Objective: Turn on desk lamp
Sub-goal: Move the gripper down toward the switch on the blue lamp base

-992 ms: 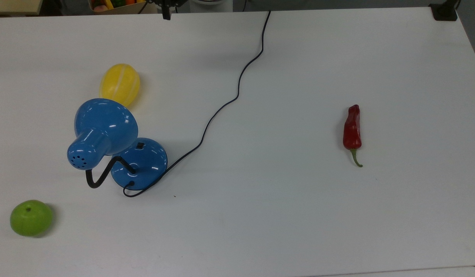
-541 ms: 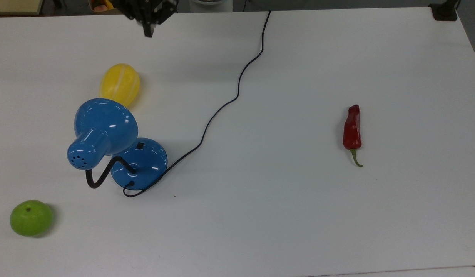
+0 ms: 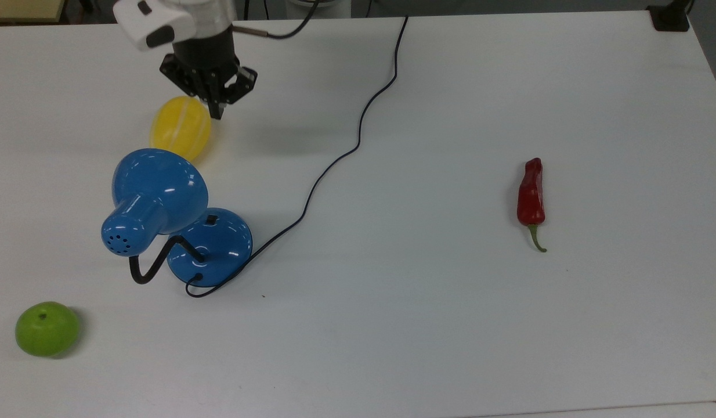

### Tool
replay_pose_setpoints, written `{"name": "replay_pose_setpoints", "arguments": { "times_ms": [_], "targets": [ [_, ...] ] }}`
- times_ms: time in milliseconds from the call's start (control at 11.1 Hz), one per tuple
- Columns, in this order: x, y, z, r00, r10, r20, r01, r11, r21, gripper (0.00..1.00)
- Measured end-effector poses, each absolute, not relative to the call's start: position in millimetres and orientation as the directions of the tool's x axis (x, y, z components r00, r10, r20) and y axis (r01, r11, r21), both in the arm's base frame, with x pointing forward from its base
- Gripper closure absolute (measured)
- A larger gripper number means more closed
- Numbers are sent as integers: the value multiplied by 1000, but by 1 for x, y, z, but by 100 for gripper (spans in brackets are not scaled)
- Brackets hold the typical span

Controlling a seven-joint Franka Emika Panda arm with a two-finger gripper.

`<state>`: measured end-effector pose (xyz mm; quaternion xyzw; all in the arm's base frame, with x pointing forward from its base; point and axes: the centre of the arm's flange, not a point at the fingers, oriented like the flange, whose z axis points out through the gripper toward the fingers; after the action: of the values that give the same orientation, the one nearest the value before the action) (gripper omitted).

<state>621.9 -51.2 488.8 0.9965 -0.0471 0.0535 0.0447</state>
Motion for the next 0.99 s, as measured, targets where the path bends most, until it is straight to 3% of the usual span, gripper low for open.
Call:
{"name": "replay_pose_setpoints", "arguments": {
  "times_ms": [541,992],
  "targets": [
    [636,-71,407,978,-99,184,-116,-990,82,99],
    [659,-76,371,947,-84,309,-114,-990,79,99]
  ]
}}
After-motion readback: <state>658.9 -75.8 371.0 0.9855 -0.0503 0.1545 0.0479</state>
